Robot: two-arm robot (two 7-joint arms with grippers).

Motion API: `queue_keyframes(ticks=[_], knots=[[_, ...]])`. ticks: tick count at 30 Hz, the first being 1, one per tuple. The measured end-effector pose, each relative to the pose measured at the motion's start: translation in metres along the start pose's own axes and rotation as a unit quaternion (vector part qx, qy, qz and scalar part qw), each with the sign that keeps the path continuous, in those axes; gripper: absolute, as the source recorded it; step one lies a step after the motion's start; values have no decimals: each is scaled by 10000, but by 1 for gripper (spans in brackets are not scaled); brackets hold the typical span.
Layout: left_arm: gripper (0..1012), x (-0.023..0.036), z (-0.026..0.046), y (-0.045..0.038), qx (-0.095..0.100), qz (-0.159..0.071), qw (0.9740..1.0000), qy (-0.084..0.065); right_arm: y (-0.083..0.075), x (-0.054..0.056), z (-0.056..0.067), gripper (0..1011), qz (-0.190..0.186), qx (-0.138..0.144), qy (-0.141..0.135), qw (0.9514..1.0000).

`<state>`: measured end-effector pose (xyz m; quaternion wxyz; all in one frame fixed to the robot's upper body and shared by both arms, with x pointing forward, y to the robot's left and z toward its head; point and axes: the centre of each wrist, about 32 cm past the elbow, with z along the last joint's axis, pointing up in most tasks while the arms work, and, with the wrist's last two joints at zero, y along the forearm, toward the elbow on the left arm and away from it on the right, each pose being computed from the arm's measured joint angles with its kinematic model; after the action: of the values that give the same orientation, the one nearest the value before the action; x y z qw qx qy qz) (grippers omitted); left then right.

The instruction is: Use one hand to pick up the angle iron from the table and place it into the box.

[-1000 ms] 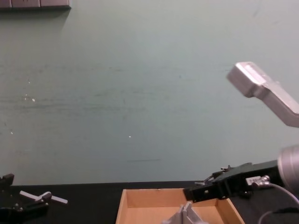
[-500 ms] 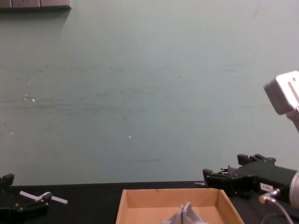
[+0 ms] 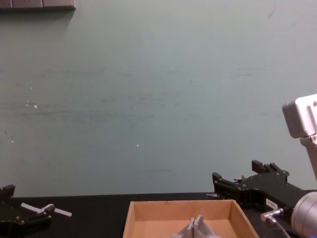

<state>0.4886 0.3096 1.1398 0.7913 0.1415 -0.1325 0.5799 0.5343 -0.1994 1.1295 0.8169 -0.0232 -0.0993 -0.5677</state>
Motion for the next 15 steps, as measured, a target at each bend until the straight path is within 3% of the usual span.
queue_keyframes(ticks=[15], knots=[[1005, 0, 0, 0, 0, 0, 10000, 0, 2, -11, -4, 1000, -25, -2, 46, 10000]])
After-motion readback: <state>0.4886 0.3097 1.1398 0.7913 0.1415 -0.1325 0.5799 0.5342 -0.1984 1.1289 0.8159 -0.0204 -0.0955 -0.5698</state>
